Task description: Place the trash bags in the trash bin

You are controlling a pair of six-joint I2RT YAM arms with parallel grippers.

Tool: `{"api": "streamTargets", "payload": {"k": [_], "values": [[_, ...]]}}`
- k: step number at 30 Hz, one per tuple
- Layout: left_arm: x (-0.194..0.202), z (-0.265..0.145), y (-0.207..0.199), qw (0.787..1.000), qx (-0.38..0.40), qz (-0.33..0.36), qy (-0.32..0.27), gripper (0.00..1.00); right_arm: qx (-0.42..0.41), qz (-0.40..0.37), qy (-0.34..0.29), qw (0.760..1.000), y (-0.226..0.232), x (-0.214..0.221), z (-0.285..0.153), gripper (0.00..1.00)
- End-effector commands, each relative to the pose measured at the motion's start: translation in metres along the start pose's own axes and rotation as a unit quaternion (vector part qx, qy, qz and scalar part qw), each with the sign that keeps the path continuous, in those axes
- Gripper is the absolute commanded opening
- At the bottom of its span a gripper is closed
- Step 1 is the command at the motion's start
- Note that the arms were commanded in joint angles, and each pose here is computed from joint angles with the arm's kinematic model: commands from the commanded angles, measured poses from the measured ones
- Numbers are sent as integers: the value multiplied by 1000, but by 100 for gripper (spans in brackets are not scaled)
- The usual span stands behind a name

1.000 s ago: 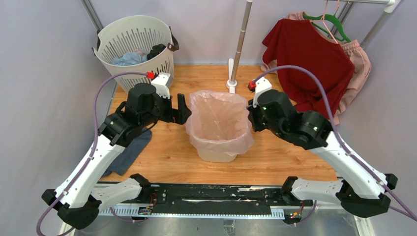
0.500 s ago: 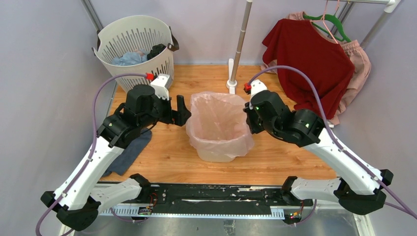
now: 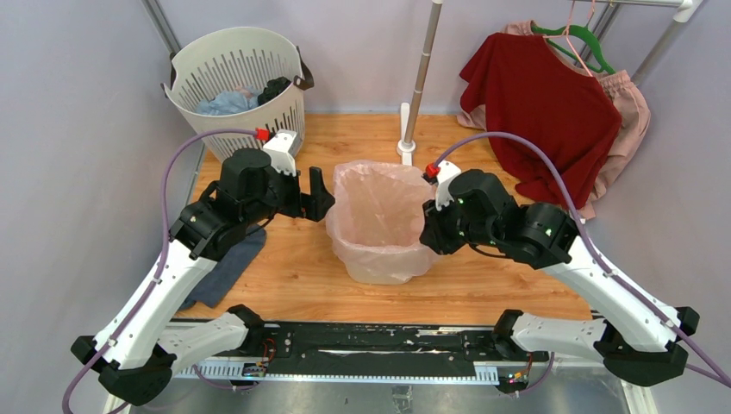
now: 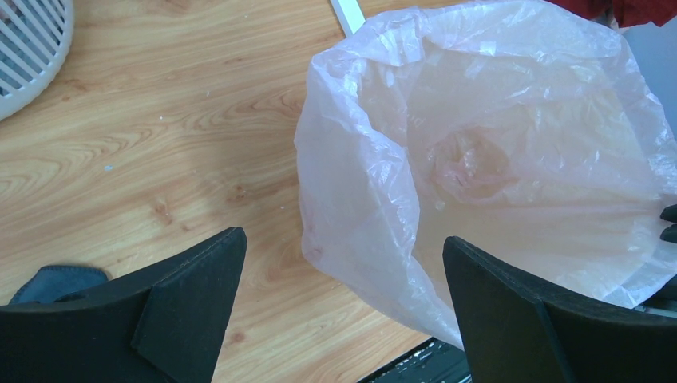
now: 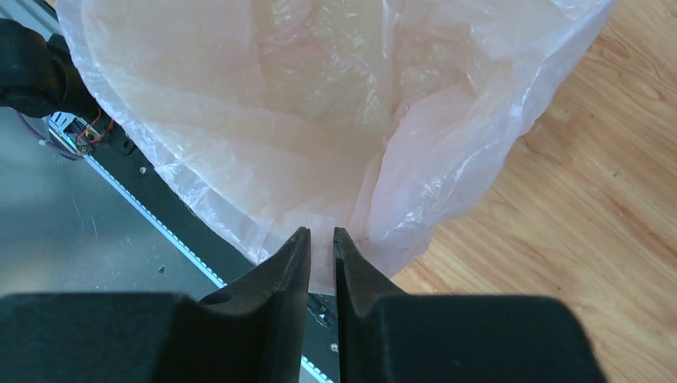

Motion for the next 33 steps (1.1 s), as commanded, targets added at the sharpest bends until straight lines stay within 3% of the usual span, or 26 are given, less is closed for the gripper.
{"api": "streamTargets", "payload": {"k": [1, 5, 12, 27, 33], "values": [[4, 2, 2, 1000, -3, 1, 13, 100, -29, -3, 19, 999, 3, 15, -8, 18], [5, 3, 2, 1000, -5, 1, 15, 100, -25, -3, 24, 999, 1, 18, -9, 13], [5, 3, 3, 1000, -5, 1, 15, 100, -33, -1, -72, 997, 1, 2, -31, 23], [5, 2, 2, 1000, -5, -1, 14, 100, 4, -4, 30, 1000, -4, 22, 1, 19], [3, 1, 2, 1000, -4, -2, 10, 100, 8, -1, -27, 1000, -5, 9, -17, 23]]}}
Point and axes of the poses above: each gripper's point midway between its finger pads, its own z axis out along the fingers, its own y axis along the line the jaws close on, x = y × z, the point moved 9 cm from there along -z, back along the fingers
